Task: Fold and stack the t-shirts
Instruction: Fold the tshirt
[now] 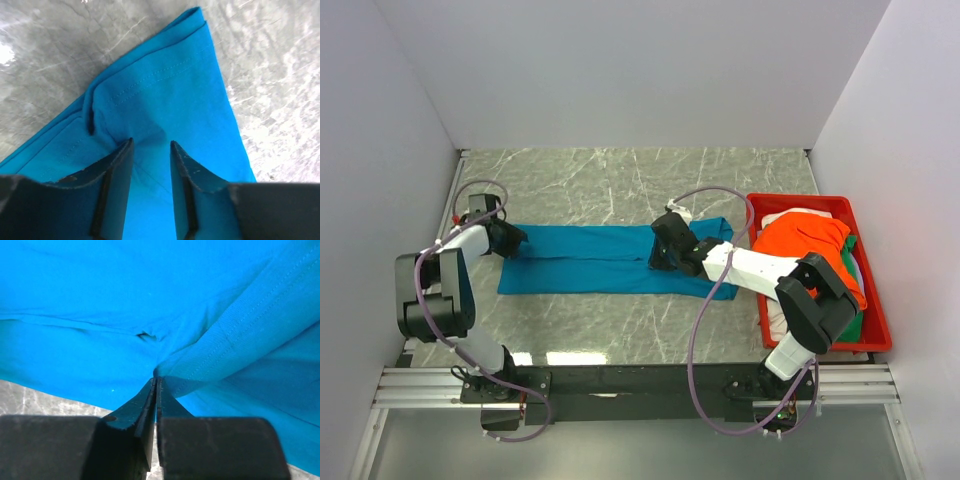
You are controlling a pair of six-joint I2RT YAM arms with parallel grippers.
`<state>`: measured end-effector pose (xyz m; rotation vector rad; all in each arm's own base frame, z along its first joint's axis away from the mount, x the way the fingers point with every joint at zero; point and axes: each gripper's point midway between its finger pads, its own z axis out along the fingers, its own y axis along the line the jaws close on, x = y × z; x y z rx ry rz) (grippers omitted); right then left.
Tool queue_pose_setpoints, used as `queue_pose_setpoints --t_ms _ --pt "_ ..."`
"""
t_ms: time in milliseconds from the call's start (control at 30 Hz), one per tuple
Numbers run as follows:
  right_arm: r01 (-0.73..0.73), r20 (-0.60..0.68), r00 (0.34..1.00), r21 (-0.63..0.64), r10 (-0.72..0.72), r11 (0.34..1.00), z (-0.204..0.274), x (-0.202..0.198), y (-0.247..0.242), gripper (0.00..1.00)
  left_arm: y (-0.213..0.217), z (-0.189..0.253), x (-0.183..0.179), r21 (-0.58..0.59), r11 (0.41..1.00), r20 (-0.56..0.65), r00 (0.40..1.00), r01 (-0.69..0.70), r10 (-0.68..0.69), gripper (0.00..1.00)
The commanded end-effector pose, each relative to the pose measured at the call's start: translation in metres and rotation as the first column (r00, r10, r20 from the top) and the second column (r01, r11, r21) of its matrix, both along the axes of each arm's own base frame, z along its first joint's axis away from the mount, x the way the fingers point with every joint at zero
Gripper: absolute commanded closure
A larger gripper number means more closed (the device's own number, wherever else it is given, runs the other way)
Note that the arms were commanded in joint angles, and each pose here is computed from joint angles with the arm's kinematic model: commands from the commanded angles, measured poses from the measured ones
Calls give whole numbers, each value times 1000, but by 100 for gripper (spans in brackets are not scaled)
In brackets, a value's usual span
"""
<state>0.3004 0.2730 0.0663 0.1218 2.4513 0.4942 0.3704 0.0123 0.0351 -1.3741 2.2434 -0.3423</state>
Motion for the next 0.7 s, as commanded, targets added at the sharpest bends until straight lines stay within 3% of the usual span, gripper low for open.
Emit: queue_pose_setpoints --t_ms 0,133,333,500,667 --pt "-14 68 998 45 11 999 27 12 12 88 11 24 6 34 999 71 997 -37 35 55" --pt "-46 76 996 76 41 996 31 7 16 72 0 41 14 30 999 145 989 22 -26 47" --pt "-53 102 994 50 47 997 46 9 6 63 -49 76 35 111 966 189 949 234 -251 40" --pt "77 109 991 59 -83 995 58 50 -61 62 -136 82 32 199 855 167 843 479 -512 42" --pt "130 104 987 -38 -126 991 53 77 -106 62 -206 75 22 265 714 113 714 648 -690 47"
